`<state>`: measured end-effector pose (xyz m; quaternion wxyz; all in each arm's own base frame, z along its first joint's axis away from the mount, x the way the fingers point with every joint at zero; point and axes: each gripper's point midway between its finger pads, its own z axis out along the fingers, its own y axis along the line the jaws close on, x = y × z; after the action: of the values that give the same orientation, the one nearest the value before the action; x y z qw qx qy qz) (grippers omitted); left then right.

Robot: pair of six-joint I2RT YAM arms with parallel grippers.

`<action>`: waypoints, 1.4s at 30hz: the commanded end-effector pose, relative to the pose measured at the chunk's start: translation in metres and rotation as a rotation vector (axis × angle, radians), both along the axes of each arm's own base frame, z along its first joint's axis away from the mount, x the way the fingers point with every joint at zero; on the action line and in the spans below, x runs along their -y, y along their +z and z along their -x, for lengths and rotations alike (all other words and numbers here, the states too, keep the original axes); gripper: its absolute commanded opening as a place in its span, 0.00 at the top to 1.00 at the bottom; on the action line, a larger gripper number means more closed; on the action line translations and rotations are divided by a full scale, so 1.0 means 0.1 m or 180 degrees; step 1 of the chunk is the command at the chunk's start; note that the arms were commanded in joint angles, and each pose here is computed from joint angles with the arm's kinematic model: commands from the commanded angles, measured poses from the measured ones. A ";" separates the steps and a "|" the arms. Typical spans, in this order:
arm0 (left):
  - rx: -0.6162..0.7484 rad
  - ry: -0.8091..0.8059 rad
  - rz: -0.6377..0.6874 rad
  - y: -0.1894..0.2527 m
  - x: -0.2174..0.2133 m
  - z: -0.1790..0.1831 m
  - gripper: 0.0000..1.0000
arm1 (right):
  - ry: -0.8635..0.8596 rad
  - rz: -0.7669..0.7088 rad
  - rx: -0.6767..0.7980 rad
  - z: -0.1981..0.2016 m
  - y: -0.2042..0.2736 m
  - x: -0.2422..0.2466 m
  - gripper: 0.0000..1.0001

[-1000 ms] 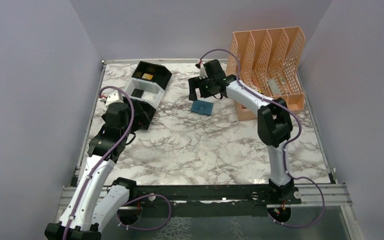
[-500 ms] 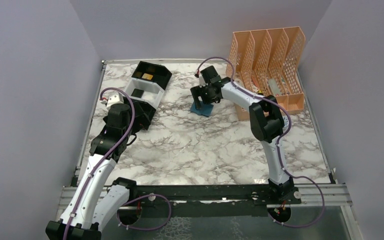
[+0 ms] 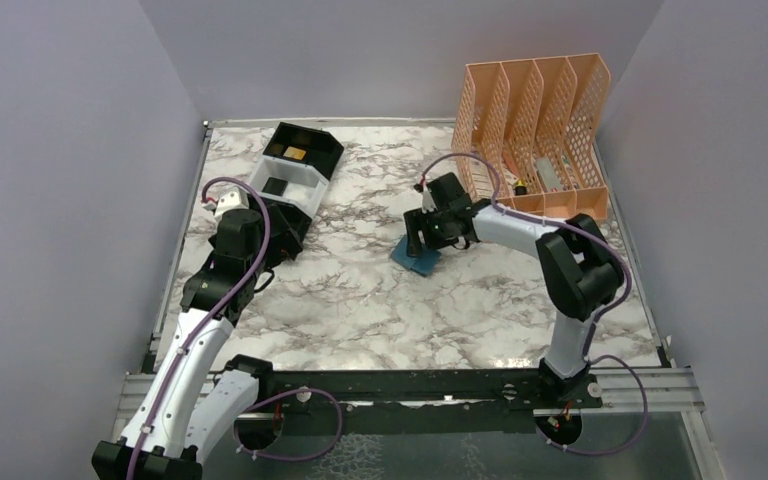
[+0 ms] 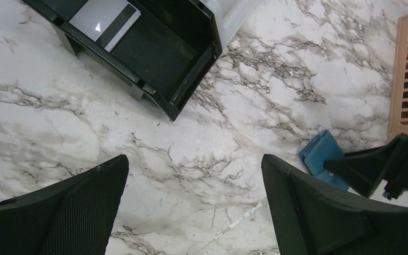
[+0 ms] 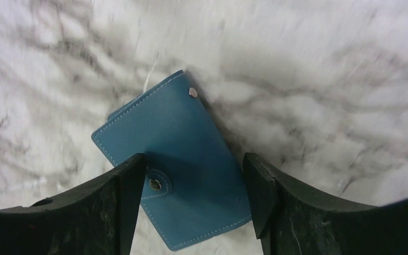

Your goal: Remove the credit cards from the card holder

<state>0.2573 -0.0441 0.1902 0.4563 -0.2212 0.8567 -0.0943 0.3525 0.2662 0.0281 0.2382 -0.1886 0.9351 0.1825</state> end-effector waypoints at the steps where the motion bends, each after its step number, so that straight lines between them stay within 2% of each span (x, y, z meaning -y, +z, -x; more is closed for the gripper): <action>1: 0.0051 -0.0145 0.0159 -0.01 0.12 -0.03 0.01 | -0.0051 -0.0234 -0.0488 0.70 -0.14 0.00 0.32; 6: 0.0067 -0.0418 0.0236 0.00 0.27 -0.07 0.01 | 0.0145 -0.0519 -0.0354 0.91 0.25 -0.01 0.29; 14: 0.0089 -0.0698 0.0398 -0.01 0.45 -0.07 0.01 | 0.0100 -0.0185 0.0000 0.70 0.45 0.15 0.26; 21: -0.0024 -0.0814 0.0533 -0.13 0.54 -0.01 0.01 | 0.0210 -0.0150 -0.0292 0.76 0.16 0.08 0.29; 26: -0.0092 -0.1055 0.0666 -0.19 0.69 0.03 0.01 | 0.0319 -0.0266 -0.0572 0.96 0.00 0.04 0.37; 34: -0.0290 -0.1455 0.0969 -0.43 0.99 0.10 0.05 | 0.0479 -0.0772 -0.0911 1.39 0.03 -0.12 0.51; 38: -0.0383 -0.1524 0.0974 -0.56 1.14 0.13 0.07 | 0.0334 -0.1111 -0.1123 1.63 0.07 -0.18 0.51; 40: -0.0426 -0.1585 0.1010 -0.61 1.26 0.16 0.07 | 0.0455 -0.1437 -0.1191 1.77 0.18 -0.27 0.51; 42: -0.0436 -0.1634 0.0981 -0.63 1.37 0.17 0.10 | 0.0566 -0.1566 -0.1212 1.84 0.26 -0.32 0.49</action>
<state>0.2365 -0.1576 0.1217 0.3114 -0.0824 0.8993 -0.2957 0.1892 0.2781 0.0305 0.1007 -0.1692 0.9059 0.3749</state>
